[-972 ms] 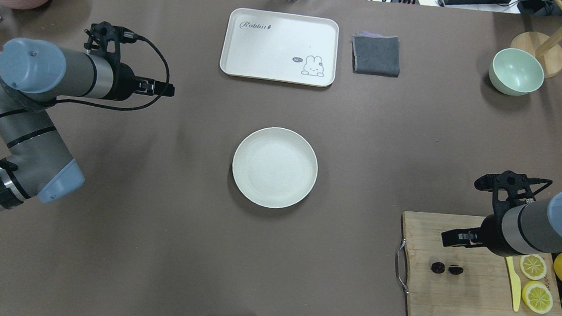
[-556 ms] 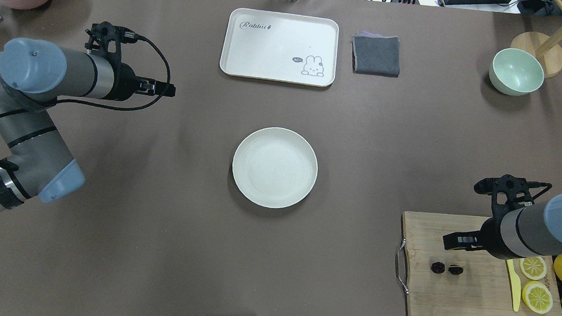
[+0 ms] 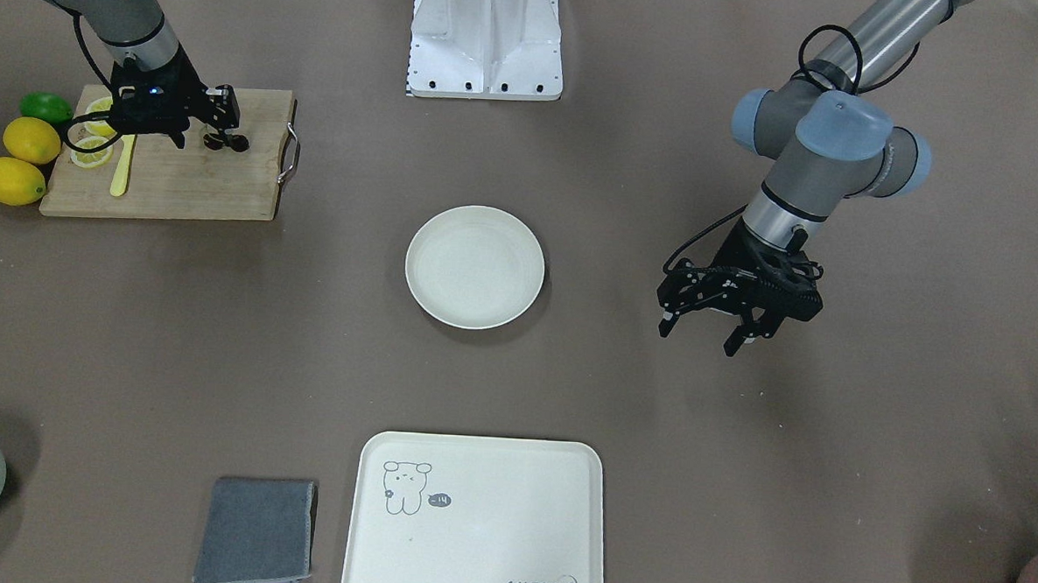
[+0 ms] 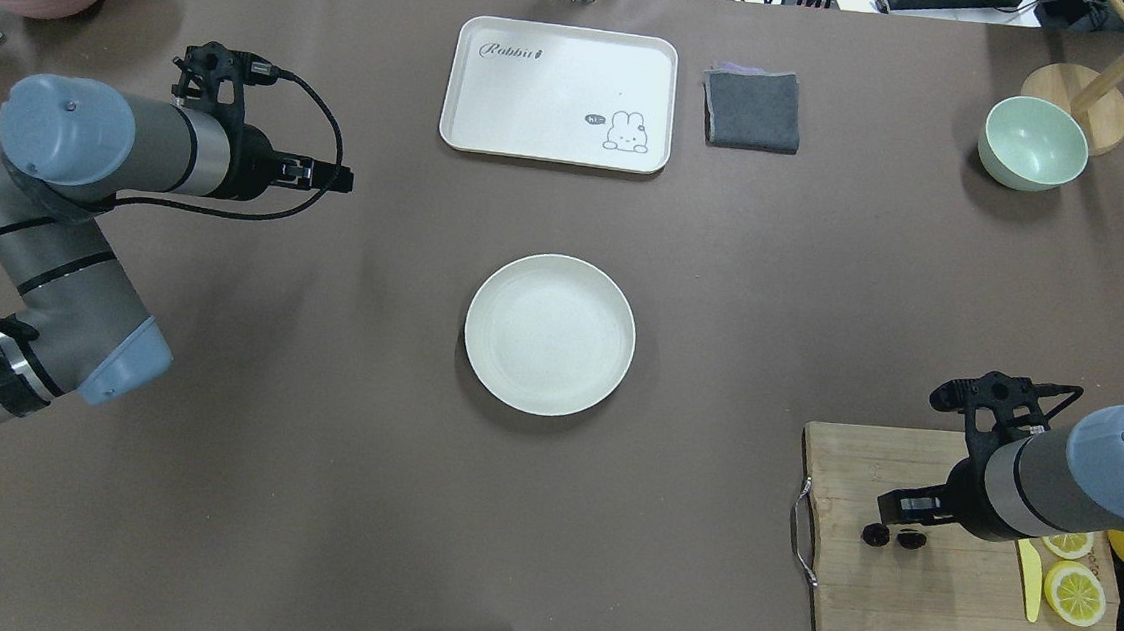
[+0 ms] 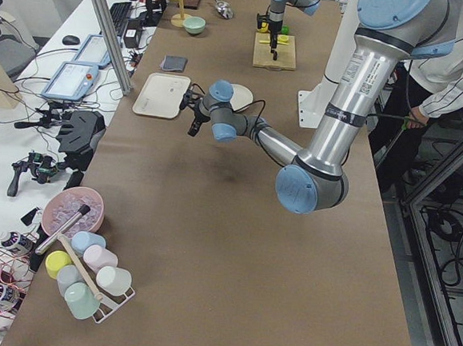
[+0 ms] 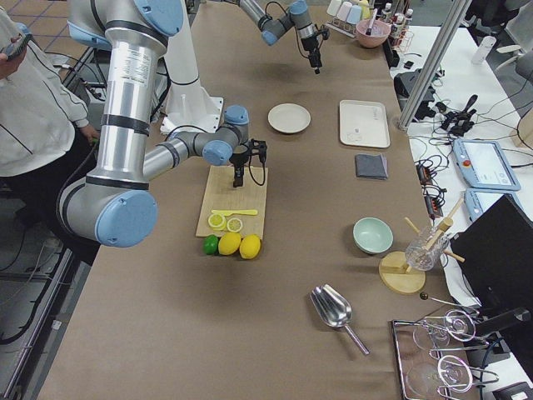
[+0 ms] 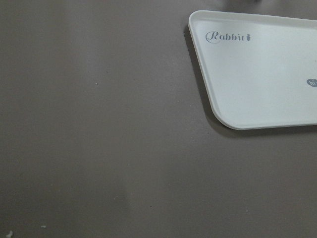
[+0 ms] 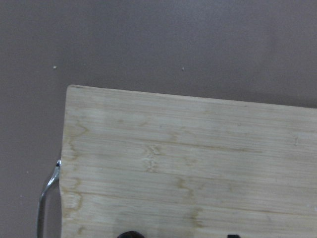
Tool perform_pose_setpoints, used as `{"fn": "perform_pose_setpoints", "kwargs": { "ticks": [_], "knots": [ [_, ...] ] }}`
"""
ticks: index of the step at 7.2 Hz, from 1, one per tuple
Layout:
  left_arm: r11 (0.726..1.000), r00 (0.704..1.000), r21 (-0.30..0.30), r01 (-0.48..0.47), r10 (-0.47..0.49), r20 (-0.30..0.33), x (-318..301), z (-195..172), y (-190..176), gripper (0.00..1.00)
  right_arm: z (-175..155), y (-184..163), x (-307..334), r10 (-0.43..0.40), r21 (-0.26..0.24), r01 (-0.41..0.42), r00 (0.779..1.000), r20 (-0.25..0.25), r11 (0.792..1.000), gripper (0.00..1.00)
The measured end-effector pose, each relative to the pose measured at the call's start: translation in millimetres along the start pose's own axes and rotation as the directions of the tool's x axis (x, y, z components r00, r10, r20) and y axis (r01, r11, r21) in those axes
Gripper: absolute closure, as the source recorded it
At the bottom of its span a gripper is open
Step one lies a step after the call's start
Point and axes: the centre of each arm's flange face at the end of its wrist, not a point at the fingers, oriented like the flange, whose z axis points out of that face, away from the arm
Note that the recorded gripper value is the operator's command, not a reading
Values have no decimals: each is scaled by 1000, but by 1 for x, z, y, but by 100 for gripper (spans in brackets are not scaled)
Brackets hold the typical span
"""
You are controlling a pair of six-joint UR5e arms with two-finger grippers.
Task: Place red cherry on plate
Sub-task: 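Lower the right gripper onto the dark cherries on the cutting board and grasp, then carry the cherries with the right gripper over the white plate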
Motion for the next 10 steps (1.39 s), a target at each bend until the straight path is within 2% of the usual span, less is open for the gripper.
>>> {"fn": "perform_pose_setpoints", "kwargs": {
  "ticks": [1,3,8,10],
  "knots": [
    [1000,1000,0,0,0,0,0,0,0,2,1,2,2,0,-5,0,1000,-5,1000,63],
    [1000,1000,0,0,0,-1,1,0,0,2,2,8,8,0,-14,-1,1000,-15,1000,100],
    [1000,1000,0,2,-2,3,-3,-1,0,2,-4,16,-1,-20,-20,20,1000,1,1000,100],
    [1000,1000,0,5,-5,2,-6,-4,-5,2,-30,9,-7,-13,8,13,999,45,1000,100]
  ]
}}
